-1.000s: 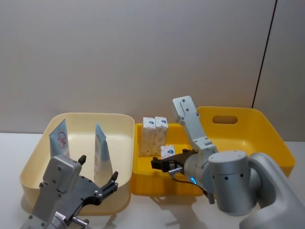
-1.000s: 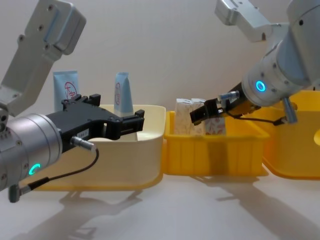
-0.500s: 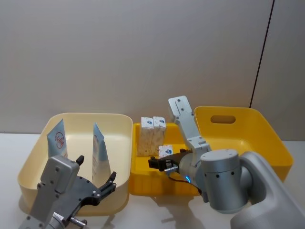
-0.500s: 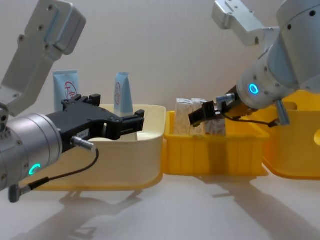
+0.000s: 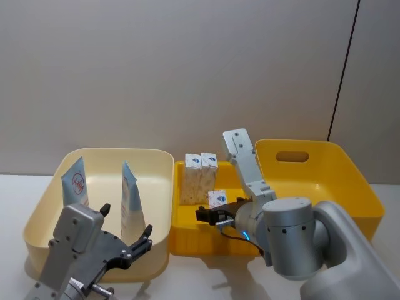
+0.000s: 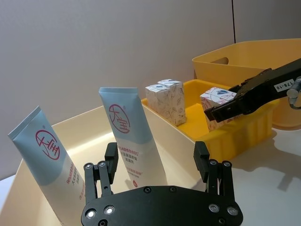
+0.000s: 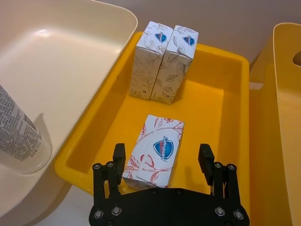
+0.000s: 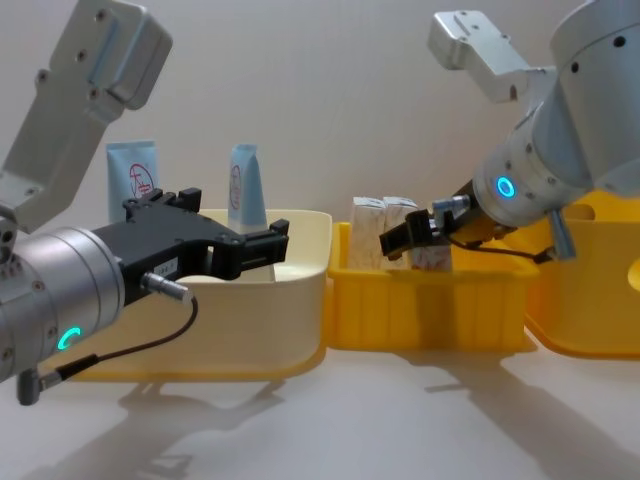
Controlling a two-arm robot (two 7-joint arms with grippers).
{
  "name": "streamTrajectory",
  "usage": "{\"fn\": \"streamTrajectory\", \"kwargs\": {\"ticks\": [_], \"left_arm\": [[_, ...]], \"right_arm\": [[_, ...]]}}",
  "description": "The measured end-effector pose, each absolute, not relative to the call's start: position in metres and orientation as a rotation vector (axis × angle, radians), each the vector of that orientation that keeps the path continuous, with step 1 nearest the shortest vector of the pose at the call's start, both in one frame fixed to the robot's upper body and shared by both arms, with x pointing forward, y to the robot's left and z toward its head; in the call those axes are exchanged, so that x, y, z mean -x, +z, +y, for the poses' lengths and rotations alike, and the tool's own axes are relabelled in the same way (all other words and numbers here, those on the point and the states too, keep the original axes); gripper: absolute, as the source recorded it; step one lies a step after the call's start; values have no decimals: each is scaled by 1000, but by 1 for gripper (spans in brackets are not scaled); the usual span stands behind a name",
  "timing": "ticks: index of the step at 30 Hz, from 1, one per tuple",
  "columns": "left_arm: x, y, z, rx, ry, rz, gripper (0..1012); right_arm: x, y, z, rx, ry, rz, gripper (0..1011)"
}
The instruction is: Bimanual collaborative sorting of washing and personal care products
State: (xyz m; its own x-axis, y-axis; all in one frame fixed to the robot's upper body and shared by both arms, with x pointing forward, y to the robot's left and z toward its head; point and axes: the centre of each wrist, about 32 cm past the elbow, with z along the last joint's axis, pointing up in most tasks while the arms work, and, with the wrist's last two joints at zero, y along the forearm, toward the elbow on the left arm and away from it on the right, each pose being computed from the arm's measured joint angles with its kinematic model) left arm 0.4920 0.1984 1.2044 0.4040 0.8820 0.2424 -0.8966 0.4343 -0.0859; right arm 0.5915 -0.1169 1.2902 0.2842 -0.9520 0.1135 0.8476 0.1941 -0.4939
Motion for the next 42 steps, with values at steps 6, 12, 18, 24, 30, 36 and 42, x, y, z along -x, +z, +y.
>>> {"fn": "streamTrajectory", "kwargs": {"ticks": [6,12,18,24,30,36,42], "left_arm": [[-492,1204,198,-61,1124,-268,1002],[-492,1204,198,-61,1124,-268,1002],[-492,1204,198,-61,1124,-268,1002],[-492,1204,198,-61,1124,-268,1002],[-492,1204,198,-61,1124,-268,1002],[-492,1204,198,-61,1124,-268,1002],[-492,1204,198,-61,1124,-268,1002]], "right_arm": [[-592,1289,-118,514,-1279,243,868],[-593,1288,-118,510,-1277,248,702],[-593,1287,-118,509,-1277,251,506],[-593,1287,-118,507,-1277,252,408],[-593,1287,-118,506,-1276,254,408],[-593,1287,-118,506,-1276,254,407],[-593,1287,-118,505,-1276,255,407]]}}
